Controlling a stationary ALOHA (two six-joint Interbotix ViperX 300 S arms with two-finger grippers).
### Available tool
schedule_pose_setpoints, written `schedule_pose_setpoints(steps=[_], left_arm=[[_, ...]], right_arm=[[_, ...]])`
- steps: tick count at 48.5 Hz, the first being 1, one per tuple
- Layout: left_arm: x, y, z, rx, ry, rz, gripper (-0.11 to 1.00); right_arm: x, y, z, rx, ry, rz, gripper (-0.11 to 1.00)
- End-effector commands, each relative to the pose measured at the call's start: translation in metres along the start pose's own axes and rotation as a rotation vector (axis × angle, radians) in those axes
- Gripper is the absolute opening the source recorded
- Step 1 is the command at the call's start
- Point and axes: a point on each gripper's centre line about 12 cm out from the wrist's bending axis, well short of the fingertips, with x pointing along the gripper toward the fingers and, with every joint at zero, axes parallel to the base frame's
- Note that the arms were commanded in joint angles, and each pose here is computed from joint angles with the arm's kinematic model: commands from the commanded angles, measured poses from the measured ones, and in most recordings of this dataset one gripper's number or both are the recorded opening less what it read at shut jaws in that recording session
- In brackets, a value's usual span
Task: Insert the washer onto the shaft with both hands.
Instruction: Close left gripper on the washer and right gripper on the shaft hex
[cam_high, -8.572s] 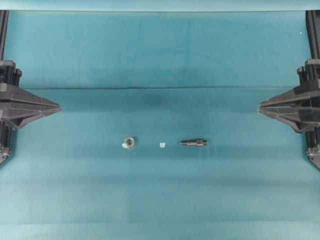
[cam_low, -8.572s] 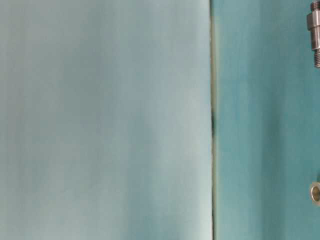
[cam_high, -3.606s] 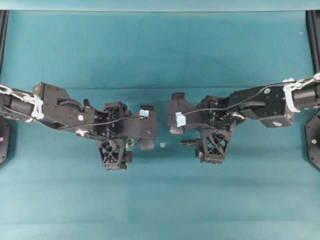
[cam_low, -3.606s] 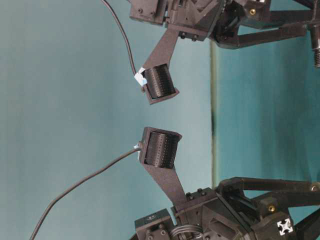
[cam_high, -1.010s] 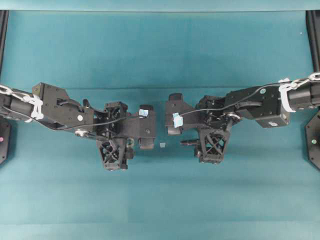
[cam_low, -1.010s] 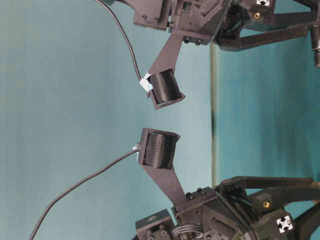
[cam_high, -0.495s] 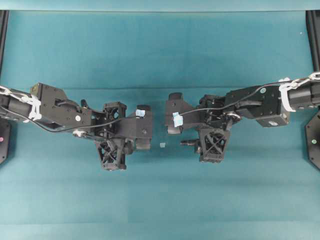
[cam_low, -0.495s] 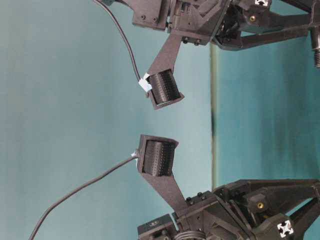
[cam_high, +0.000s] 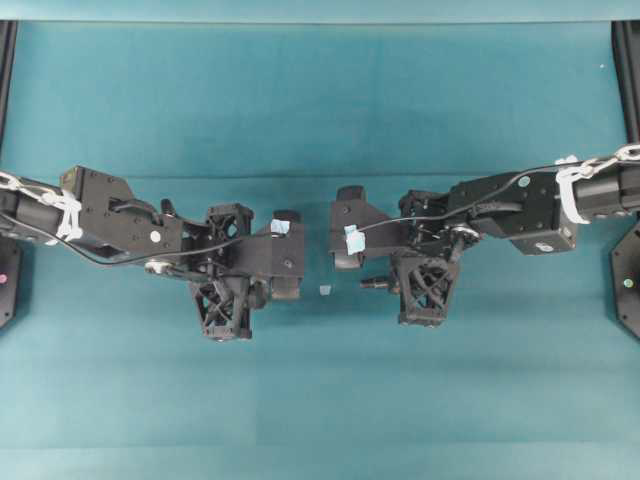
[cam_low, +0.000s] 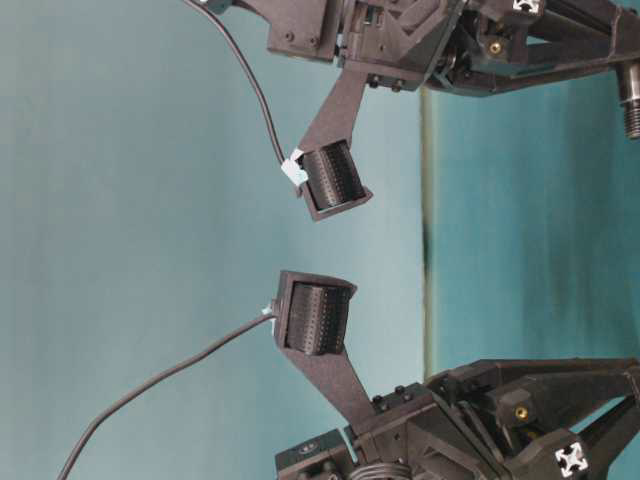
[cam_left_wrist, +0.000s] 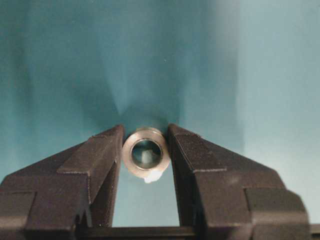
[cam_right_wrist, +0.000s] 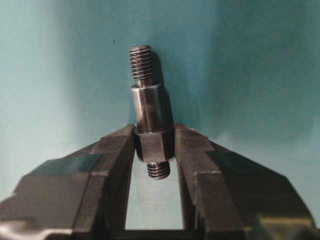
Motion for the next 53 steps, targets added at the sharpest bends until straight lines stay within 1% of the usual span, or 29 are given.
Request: schedule_pose_setpoints(steps=[1,20,28,39,43,53], left_arm=[[-0.003,0.000,0.004,0.004,-0.012,0.000,0.36],[-0.004,0.000,0.004,0.004,-0.015,0.000,0.36],[-0.010,0.000,0.008,0.006,-0.035,0.000,0.36],[-0.031,0.000,0.021,0.005,-0.167,0.000,0.36],[-0.042,0.000,0.028,0.005,-0.245,0.000,0.36],[-0.062,0.000,0.029,0.005,-0.402,-0.001,0.36]], right_arm=[[0.005,0.010,-0.003,-0.026,0.020,0.011,0.01],[0.006,0.016,-0.003,-0.039,0.023,0.016,0.01],[0.002,0.017,-0.002,-0.037,0.009,0.017,0.01],[-0.011,0.019,0.004,-0.033,-0.050,0.016,0.00],[-0.016,0.019,0.007,-0.021,-0.082,0.014,0.00],[-0.027,0.018,0.009,0.025,-0.174,0.007,0.00]])
